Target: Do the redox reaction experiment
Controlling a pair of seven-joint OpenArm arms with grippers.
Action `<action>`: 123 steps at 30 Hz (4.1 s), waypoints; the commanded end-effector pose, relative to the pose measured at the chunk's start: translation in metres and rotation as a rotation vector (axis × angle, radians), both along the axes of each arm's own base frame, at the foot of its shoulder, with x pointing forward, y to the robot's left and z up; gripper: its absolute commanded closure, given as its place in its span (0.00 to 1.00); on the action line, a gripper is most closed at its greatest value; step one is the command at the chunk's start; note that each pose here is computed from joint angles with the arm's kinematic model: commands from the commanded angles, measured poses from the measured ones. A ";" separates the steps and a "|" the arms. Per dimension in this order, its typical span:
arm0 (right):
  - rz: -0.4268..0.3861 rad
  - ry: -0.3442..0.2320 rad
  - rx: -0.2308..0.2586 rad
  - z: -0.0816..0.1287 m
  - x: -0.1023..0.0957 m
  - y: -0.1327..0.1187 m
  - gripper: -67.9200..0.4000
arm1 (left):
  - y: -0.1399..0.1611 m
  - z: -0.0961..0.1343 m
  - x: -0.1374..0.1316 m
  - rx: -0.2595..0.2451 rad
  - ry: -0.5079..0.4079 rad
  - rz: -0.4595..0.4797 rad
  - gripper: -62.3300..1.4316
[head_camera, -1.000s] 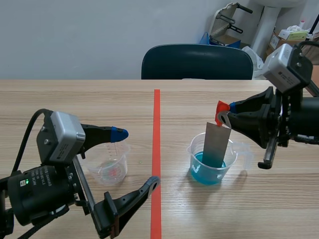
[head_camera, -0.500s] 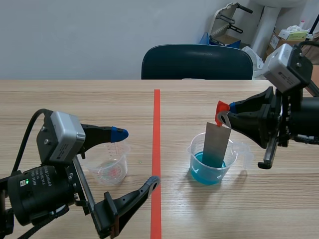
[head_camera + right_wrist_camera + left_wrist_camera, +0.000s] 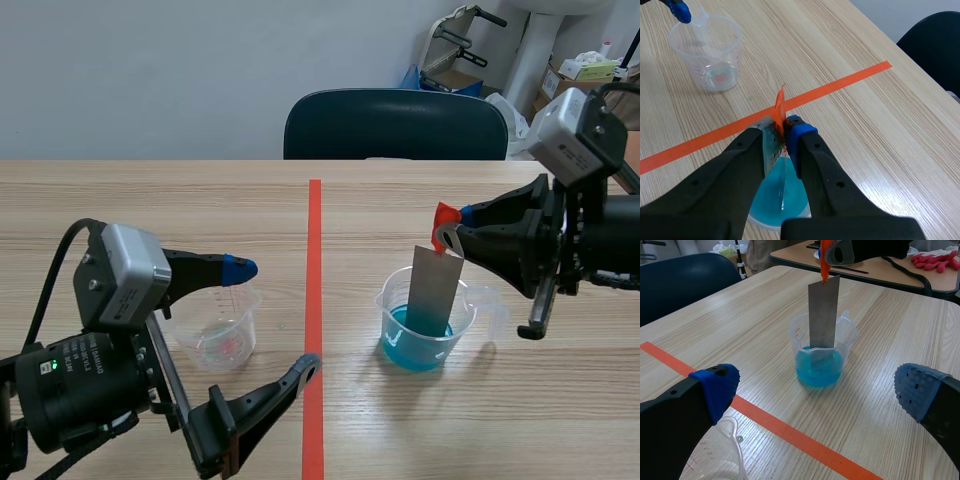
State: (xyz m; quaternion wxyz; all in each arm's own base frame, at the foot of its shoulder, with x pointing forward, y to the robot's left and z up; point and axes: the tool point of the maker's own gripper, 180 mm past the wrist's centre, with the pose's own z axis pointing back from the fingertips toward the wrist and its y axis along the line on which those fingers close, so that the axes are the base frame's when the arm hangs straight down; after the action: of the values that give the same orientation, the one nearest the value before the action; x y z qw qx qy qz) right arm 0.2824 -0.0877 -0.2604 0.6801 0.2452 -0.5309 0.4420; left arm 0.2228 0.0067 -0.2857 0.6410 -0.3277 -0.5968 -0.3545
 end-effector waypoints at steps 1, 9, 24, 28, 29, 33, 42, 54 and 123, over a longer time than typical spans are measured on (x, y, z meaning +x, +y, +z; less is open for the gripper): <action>0.008 -0.001 -0.028 0.000 0.001 -0.003 0.99 | -0.005 0.011 0.000 -0.035 -0.020 -0.007 0.00; 0.008 -0.001 -0.027 0.000 0.001 -0.003 0.99 | -0.005 0.011 0.000 -0.035 -0.020 -0.007 0.00; 0.008 -0.001 -0.027 0.000 0.001 -0.003 0.99 | -0.005 0.011 0.000 -0.035 -0.020 -0.007 0.00; 0.008 -0.001 -0.027 0.000 0.001 -0.003 0.99 | -0.005 0.011 0.000 -0.035 -0.020 -0.007 0.00; 0.008 -0.001 -0.027 0.000 0.001 -0.003 0.99 | -0.005 0.011 0.000 -0.035 -0.020 -0.007 0.00; 0.008 -0.001 -0.027 0.000 0.001 -0.003 0.99 | -0.005 0.011 0.000 -0.035 -0.020 -0.007 0.00; 0.008 -0.003 -0.025 0.000 0.001 -0.003 0.99 | -0.005 0.011 0.000 -0.035 -0.020 -0.007 0.00; 0.008 -0.003 -0.025 0.000 0.001 -0.003 0.99 | -0.005 0.011 0.000 -0.035 -0.020 -0.007 0.00; 0.007 -0.065 -0.028 0.022 0.007 -0.006 0.99 | -0.005 0.011 0.000 -0.035 -0.021 -0.005 0.00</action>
State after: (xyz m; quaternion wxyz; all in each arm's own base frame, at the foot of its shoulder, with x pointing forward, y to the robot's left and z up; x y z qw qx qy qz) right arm 0.2871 -0.0936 -0.2558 0.6824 0.2270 -0.5318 0.4473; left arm 0.2228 0.0067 -0.2857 0.6410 -0.3277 -0.5968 -0.3545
